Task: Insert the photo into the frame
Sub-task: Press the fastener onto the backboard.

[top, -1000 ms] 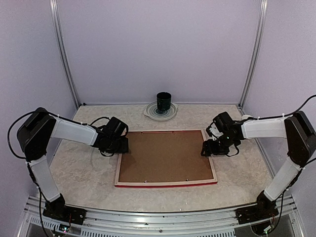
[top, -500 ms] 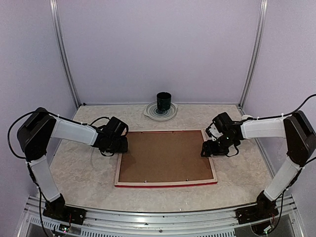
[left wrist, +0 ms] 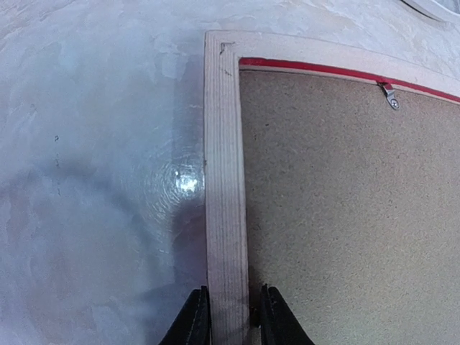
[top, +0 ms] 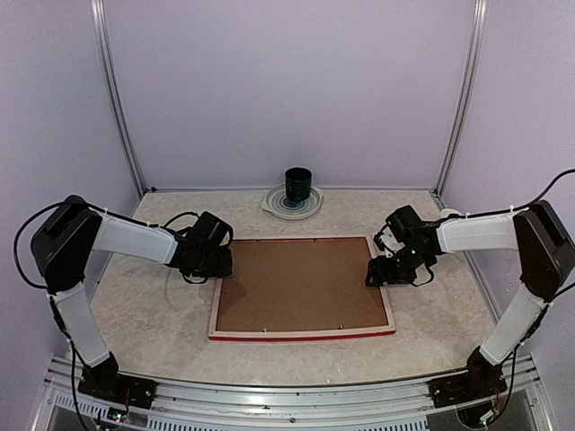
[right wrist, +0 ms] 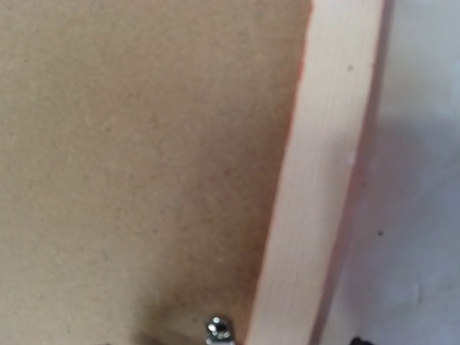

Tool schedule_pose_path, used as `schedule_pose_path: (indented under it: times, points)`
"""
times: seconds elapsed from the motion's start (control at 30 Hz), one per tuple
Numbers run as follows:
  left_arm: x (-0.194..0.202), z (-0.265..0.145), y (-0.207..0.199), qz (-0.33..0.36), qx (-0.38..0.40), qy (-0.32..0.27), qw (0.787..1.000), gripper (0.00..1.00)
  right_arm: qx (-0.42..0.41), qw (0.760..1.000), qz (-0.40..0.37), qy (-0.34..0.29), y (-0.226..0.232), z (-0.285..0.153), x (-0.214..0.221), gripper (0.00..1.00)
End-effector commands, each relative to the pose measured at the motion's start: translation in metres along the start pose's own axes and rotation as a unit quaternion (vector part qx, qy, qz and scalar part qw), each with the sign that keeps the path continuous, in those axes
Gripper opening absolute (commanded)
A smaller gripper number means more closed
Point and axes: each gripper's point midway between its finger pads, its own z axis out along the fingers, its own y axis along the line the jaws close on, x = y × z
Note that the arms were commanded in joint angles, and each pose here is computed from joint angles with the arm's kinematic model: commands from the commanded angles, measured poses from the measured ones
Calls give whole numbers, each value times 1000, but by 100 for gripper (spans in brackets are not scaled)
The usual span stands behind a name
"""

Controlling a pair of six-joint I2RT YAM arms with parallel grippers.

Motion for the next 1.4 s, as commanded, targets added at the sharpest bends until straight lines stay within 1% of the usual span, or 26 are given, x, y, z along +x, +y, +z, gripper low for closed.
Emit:
schedule_pose_path:
  times: [0.0,0.03,0.1,0.3,0.53,0.57,0.6,0.63,0.77,1.0,1.2,1.3,1.37]
  points:
    - [0,-1,-1,2,7,2,1000,23,-1,1000,-6,6,3,3,0,70]
    - [1,-1,0,2,8,3,1000,23,0,1000,-6,6,3,3,0,70]
    - [1,-1,-1,2,9,4,1000,19,4,1000,-4,5,2,3,-1,70]
    - [0,-4,1,1,7,0,1000,18,19,1000,-2,-1,-1,-2,-8,70]
    - [-16,-19,4,-14,4,-28,1000,28,45,999,1,-12,-7,-9,-19,67]
    - [-20,-23,5,-17,6,-33,999,31,50,999,0,-10,-8,-9,-19,66]
    - [-21,-25,6,-19,5,-35,999,37,57,998,-1,-7,-10,-9,-17,64]
    - [-24,-28,6,-21,6,-39,999,41,62,998,-3,-5,-12,-10,-16,63]
    - [-27,-37,5,-24,13,-46,999,53,69,997,-14,9,-16,-10,-9,59]
    - [-25,-56,-15,-4,32,-58,998,61,99,995,-21,23,-26,-5,-1,56]
    - [-9,-56,-31,21,37,-47,998,63,103,993,-33,39,-21,9,6,55]
    - [-2,-52,-29,34,20,-45,998,66,107,992,-38,45,-18,14,7,54]
    - [1,-49,-22,43,-3,-46,998,70,111,992,-41,45,-17,15,7,54]
